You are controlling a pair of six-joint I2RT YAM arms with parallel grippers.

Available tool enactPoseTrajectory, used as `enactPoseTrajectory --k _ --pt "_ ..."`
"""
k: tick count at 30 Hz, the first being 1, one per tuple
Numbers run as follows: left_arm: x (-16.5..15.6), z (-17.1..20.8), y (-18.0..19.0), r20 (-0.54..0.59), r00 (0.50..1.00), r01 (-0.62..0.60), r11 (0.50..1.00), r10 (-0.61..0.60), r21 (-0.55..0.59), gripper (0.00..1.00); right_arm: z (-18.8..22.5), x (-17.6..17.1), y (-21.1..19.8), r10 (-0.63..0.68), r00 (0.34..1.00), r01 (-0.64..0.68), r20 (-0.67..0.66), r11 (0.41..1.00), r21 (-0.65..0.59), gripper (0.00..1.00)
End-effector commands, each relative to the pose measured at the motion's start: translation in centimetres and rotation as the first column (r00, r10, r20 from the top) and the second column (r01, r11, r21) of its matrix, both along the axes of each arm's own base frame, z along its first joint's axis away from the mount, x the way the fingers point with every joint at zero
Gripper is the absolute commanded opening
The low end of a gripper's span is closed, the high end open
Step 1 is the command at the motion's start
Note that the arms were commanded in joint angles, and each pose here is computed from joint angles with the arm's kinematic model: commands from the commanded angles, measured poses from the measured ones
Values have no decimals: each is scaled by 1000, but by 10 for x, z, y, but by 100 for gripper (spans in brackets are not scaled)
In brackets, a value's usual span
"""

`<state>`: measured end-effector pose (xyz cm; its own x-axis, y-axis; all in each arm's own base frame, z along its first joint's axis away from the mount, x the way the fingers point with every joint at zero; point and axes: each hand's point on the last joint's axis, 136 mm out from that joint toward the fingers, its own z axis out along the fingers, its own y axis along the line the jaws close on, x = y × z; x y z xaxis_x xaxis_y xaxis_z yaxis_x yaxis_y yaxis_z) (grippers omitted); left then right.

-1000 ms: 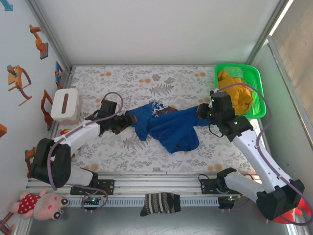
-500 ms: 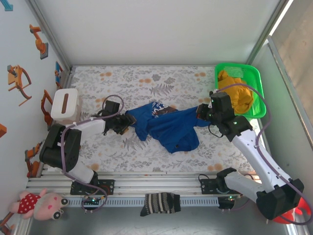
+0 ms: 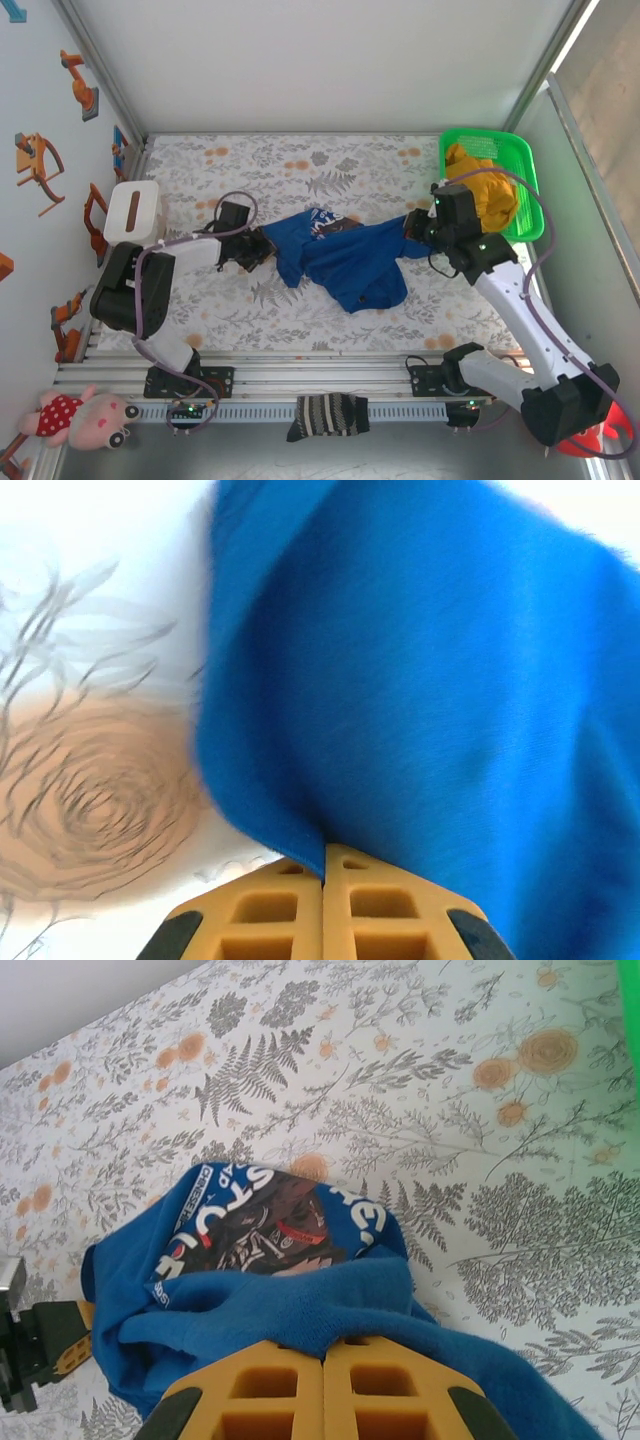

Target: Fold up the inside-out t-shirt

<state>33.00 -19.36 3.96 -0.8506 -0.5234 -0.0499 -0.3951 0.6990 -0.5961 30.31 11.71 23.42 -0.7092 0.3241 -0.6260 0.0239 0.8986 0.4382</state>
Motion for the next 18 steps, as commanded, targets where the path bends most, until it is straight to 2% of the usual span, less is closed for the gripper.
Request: enactPoseTrajectory --k 1,3,6,9,11,13,18 --pt "57 114 7 273 959 80 997 -74 -11 0 63 33 -10 0 990 -4 142 1000 31 0" --pt "81 200 20 427 898 115 993 -106 5 0 102 50 -24 -21 979 7 203 998 68 0" --pt "96 330 46 637 764 137 991 -103 -4 0 179 65 -46 -66 940 18 335 990 143 0" --pt "94 419 71 760 650 155 981 -15 -114 0 233 62 -52 -76 900 4 428 986 167 0" --pt "90 451 83 803 595 169 969 48 -183 0 246 60 -50 -80 889 -7 451 982 188 0" --pt "89 462 95 815 572 168 957 99 -235 0 251 57 -47 -75 882 -28 465 977 210 0" --pt "85 464 113 820 554 159 948 145 -275 0 260 44 -52 -96 852 -15 514 978 207 0"
